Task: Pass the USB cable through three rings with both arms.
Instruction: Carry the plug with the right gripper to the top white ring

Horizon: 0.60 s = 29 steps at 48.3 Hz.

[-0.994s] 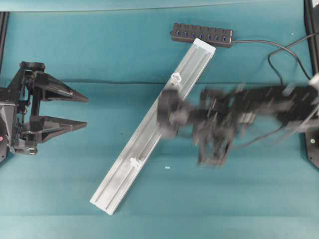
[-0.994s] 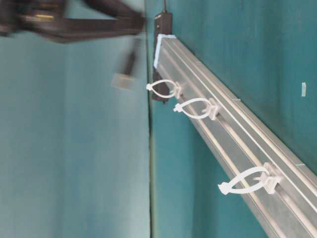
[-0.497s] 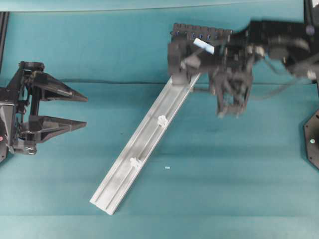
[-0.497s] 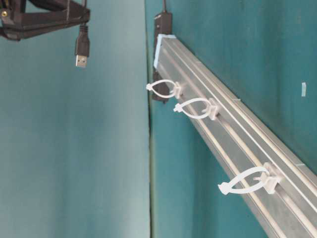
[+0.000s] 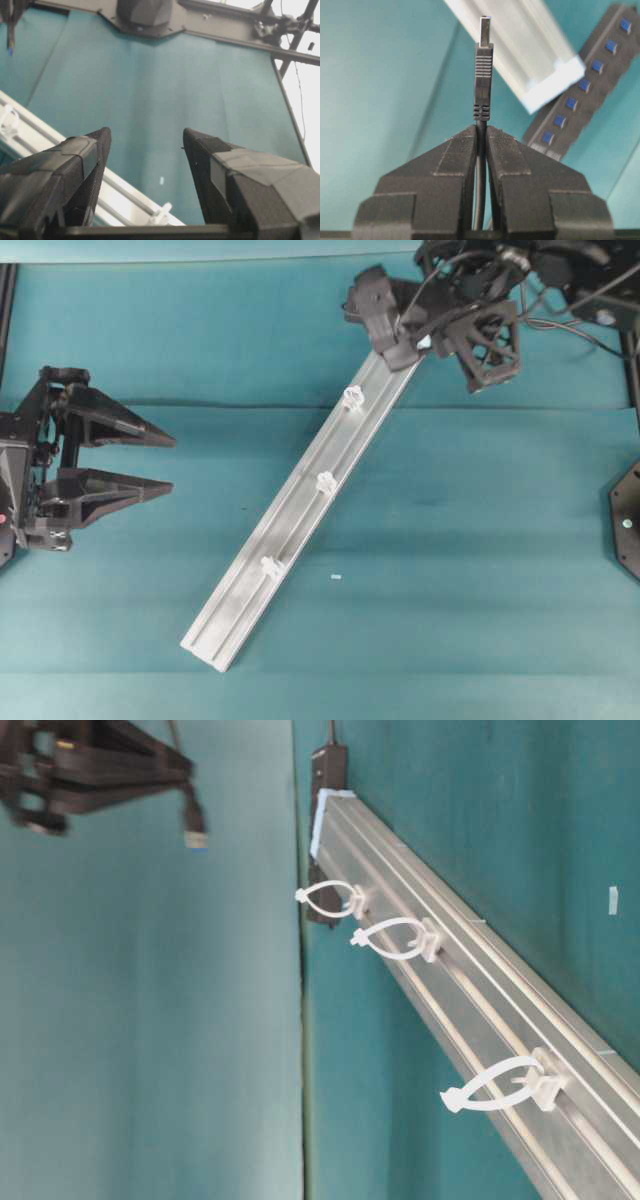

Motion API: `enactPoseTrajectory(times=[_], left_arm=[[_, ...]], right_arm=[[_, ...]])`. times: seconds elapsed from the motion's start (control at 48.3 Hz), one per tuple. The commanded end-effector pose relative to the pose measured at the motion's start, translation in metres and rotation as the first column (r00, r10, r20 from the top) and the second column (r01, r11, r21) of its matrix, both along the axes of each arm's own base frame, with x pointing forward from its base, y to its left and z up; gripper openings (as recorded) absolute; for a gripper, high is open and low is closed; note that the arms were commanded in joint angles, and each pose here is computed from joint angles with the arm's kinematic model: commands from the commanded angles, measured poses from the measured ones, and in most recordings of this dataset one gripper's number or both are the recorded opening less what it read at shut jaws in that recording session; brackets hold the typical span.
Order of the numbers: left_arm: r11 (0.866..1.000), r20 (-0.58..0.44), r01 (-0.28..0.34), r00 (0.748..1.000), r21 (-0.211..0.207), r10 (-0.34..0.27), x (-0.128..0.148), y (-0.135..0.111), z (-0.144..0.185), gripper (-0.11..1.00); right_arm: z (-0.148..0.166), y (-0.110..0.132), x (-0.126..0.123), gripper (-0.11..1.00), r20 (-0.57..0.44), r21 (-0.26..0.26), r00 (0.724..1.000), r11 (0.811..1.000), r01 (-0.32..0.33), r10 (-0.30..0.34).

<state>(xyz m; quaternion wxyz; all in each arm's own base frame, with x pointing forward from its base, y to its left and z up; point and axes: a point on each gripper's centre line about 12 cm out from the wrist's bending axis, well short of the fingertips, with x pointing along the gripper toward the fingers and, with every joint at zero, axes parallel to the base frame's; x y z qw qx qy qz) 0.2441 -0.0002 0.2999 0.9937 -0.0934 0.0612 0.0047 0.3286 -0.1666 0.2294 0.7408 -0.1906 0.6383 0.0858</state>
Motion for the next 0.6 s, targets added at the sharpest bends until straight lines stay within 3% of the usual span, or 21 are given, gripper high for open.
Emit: enactPoseTrajectory(times=[0.0,0.103,0.352,0.58], left_arm=[[1.0,0.035,0.002,0.999,0.0,-0.002,0.0,0.0,0.011,0.69],[1.0,0.044,0.016,0.999,0.0,-0.016,0.0,-0.004,0.014,0.69],[0.999,0.067,0.039,0.997,-0.002,-0.038,-0.004,-0.009,0.02,0.69],[1.0,0.061,0.029,0.998,0.0,-0.029,-0.003,-0.007,0.019,0.69]], right_arm=[[-0.013,-0.009,0.002,0.08,0.023,-0.021,1.0,1.0,-0.012,0.012],[-0.03,-0.018,0.001,0.08,0.032,-0.036,0.999,0.999,-0.029,0.031],[-0.06,-0.033,-0.005,0.08,0.018,-0.075,0.988,0.985,-0.154,0.156],[-0.078,-0.037,0.0,0.08,0.035,-0.1,0.98,0.976,-0.191,0.196]])
